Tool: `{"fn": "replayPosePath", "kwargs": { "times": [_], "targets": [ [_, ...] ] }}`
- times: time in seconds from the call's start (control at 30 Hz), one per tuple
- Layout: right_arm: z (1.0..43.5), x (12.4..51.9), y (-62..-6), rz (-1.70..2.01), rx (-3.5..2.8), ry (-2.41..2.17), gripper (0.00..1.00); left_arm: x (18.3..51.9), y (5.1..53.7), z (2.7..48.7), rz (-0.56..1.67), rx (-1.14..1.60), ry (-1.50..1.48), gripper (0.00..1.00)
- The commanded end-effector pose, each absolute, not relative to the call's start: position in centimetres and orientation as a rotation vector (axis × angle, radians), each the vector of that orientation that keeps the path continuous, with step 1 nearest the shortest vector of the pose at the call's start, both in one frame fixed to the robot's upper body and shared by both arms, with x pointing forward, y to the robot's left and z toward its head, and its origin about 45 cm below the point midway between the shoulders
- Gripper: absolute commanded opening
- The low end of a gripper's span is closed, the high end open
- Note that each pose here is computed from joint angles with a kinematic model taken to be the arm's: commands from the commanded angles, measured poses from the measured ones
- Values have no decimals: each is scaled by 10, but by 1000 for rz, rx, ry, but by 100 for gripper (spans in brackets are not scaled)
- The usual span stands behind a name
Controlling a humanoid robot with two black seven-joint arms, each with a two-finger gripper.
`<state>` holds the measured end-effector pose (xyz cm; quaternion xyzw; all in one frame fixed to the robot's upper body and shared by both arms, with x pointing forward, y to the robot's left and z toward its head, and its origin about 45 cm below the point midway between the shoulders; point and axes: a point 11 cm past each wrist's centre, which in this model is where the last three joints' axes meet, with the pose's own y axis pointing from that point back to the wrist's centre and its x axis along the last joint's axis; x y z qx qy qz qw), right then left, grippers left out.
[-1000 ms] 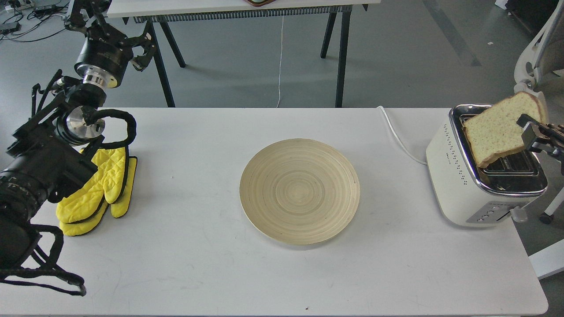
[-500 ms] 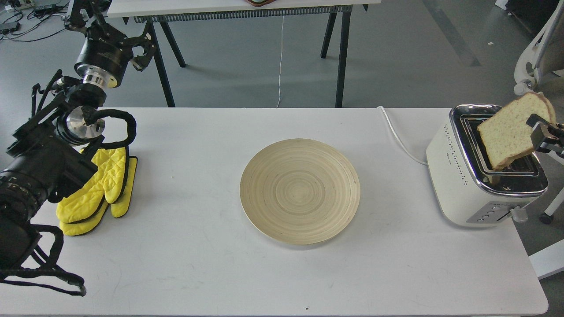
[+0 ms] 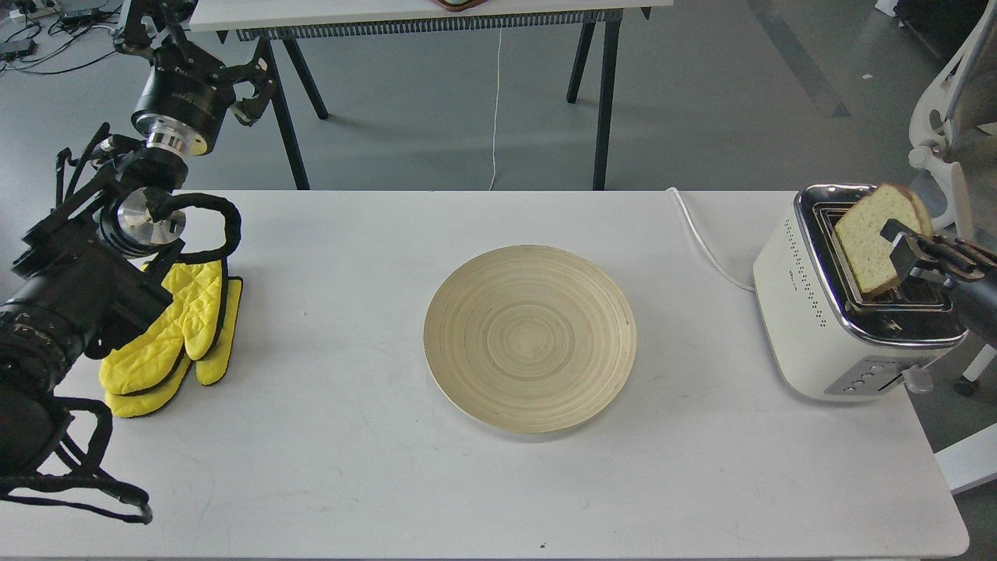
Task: Put bread in toaster with right arm
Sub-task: 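Lower the bread slice into the toaster slot with the right gripper, then release the bread and withdraw the right gripper up from the toaster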
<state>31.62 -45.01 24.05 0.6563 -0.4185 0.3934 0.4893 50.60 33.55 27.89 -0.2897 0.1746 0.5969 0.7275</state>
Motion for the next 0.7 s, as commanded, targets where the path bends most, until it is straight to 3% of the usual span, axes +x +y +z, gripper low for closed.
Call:
{"fn": "replayPosePath", "kwargs": {
  "times": [0.0, 0.07, 0.2, 0.5, 0.67],
  "targets": [
    [245, 320, -441, 976, 1622, -1031, 76, 506, 336, 279, 1316, -639, 384, 100],
    [253, 323, -436, 998, 1631, -1056, 96, 506, 336, 279, 1316, -639, 384, 100],
    [287, 342, -428, 1035, 1655, -1211, 97, 506, 336, 279, 1316, -639, 384, 100],
    [343, 385, -387, 756, 2049, -1707, 100, 506, 336, 279, 1316, -639, 384, 100],
    [346, 400, -356, 486, 2372, -1803, 100, 506, 336, 279, 1316, -641, 385, 100]
  ]
}}
